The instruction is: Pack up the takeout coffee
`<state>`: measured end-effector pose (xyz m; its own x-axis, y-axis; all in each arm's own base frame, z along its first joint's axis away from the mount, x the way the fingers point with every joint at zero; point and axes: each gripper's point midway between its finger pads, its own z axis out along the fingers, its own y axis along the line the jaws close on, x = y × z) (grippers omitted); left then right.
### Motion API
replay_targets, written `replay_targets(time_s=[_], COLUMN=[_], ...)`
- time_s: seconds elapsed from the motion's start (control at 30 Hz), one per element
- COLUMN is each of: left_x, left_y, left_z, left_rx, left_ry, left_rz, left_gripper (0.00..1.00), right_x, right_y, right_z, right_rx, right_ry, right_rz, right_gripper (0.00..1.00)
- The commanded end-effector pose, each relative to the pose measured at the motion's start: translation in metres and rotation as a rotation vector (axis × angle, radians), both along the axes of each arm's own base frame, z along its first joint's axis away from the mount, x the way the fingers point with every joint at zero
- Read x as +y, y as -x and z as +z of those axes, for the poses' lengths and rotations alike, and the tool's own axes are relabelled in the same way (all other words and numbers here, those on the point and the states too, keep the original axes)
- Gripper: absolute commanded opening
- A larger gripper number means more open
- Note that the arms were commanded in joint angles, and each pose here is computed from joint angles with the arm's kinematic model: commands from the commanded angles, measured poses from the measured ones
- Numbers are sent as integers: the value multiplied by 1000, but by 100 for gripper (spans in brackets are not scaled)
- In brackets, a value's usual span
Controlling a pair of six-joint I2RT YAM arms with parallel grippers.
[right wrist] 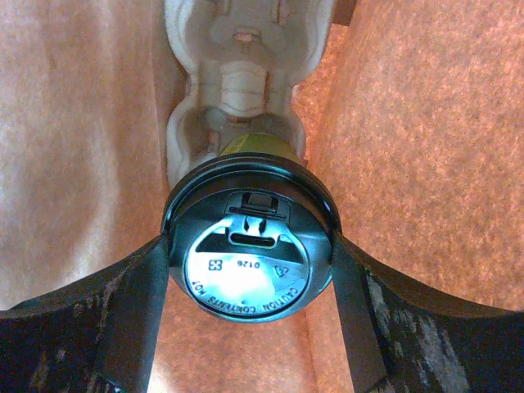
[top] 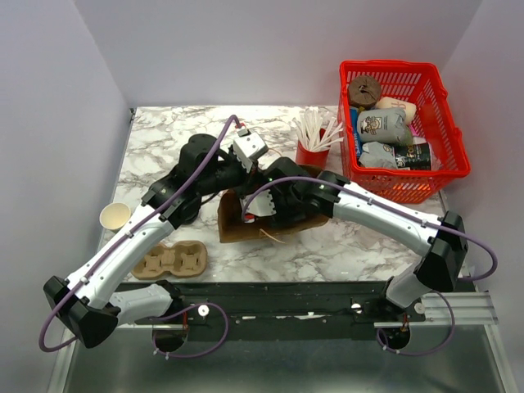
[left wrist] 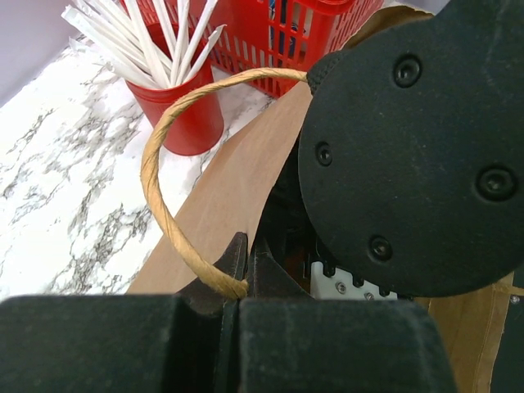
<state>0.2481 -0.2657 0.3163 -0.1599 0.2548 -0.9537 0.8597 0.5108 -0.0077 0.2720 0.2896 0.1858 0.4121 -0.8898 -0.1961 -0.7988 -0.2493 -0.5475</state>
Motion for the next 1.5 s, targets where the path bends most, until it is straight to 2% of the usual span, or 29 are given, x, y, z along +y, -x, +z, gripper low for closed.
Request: replay_targets(time_s=[0.0,0.27,0.7,0.83,1.13,1.4,1.47], left_x=[-8,-5,-9,-9,-9,-8,-8], left_y=[3,-1,5,4,2,-1,-2], left_z=[16,17,14,13,13,14,13], left_rx=[-8,-12,-26,-23,-25,-29,-26], left_ry=[46,44,39,36,34,35,34], left_rz=[-51,-55,-121,-124,-122,-118,-116], left_gripper=[0,0,0,8,15,18,21], right_x=[5,9,9,10,3,2,0], right_y=[-16,-26,-34,-36,-45,-48,-49], right_z=[1,12,-24,-27,-41,-57,-60], right_rx=[-46,-71,-38,-32,-22,11,19], right_ry=[-10,-27,-7,-12,14,30,31], right_rz=[2,12,19,17,11,11,11], right_gripper=[1,1,1,1,1,0,1])
